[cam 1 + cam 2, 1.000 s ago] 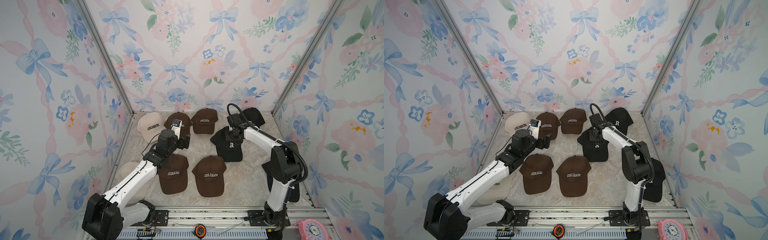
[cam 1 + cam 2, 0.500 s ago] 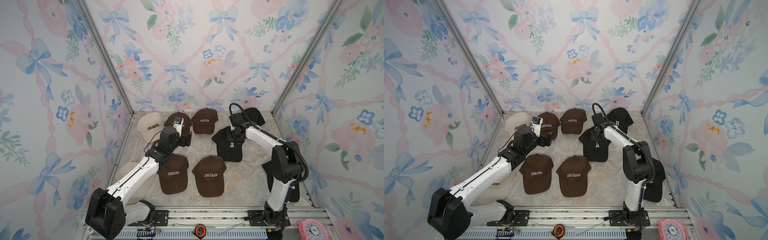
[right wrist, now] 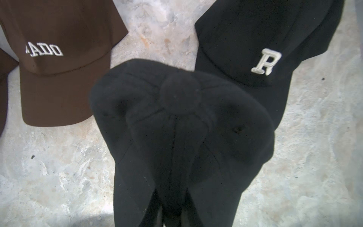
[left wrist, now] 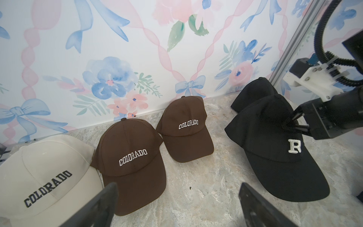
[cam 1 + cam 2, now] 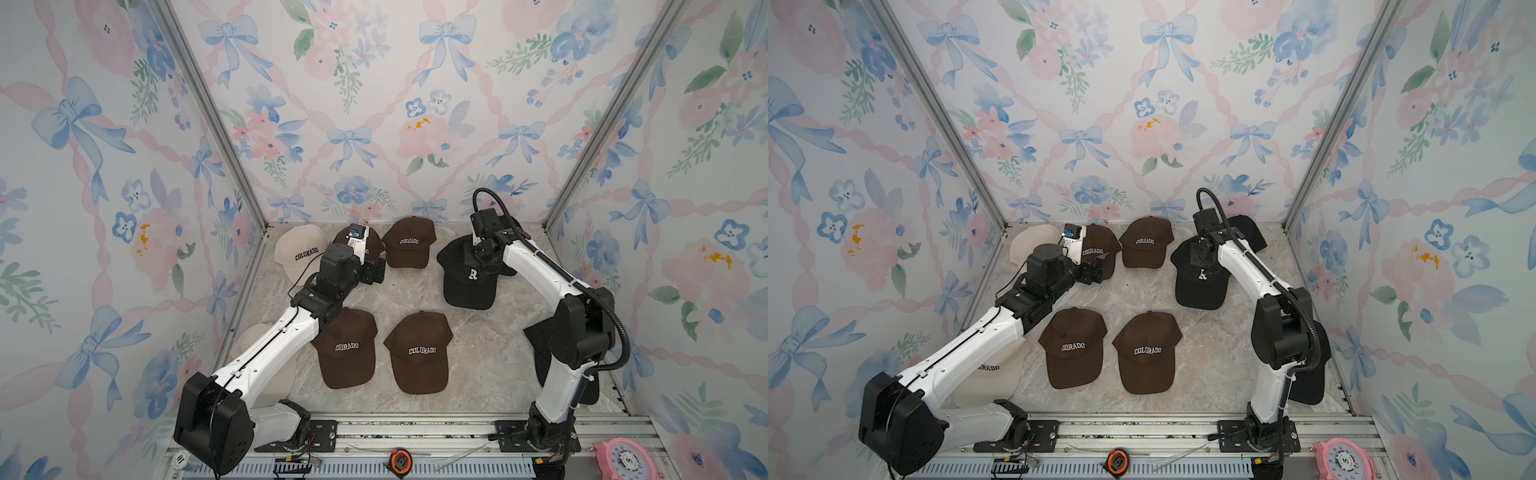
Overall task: Stack the baseball caps by color
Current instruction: Pick up the baseball cap from the center of the board, then place the baseball cap on the baseball cap.
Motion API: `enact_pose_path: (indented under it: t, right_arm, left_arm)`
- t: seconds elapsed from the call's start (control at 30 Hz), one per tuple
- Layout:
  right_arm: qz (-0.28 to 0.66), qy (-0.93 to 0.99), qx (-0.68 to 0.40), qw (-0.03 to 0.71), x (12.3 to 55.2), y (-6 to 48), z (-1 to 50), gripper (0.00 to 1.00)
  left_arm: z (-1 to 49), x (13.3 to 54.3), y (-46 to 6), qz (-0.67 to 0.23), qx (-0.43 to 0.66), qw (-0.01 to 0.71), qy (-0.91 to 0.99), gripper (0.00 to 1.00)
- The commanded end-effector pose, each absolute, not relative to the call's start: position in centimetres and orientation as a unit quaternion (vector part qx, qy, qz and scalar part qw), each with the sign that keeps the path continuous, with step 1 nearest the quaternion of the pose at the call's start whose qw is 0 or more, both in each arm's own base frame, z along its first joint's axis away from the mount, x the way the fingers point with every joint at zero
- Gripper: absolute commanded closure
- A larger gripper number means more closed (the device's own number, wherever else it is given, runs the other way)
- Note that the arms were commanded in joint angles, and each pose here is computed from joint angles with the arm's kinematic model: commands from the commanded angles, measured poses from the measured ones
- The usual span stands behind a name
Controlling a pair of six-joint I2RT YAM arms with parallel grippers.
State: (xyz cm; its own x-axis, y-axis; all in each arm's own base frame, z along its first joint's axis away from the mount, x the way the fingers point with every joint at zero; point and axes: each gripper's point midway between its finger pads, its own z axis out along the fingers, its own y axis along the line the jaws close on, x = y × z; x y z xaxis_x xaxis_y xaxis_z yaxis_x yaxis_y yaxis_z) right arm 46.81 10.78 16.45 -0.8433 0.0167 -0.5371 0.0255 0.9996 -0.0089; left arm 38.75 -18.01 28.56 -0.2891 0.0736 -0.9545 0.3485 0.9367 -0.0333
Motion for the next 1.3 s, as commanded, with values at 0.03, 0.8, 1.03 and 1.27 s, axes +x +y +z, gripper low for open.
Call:
enact_pose_path:
  t: [0.03,0.8,1.03,1.27]
  right_arm:
    - [-0.019,0.951,0.041,0.306,47.4,8.4,19.7,0.85]
    - [-0.041,0.939,0.094,0.329,56.0,0.7,18.9,0.84]
    - [-0.042,0.946,0.077,0.314,57.5,-0.4,18.0,0.84]
    - [-0.013,0.953,0.066,0.297,57.7,-0.8,17.7,0.84]
  left_arm:
    - [30.0,39.5,-19.2,-0.135,0.141,0.589,0.784,0.02]
    - [29.5,44.2,-26.4,-0.177,0.184,0.561,0.788,0.02]
    - [29.5,46.3,-27.6,-0.165,0.197,0.559,0.788,0.02]
    - [29.2,47.7,-28.7,-0.168,0.203,0.554,0.789,0.02]
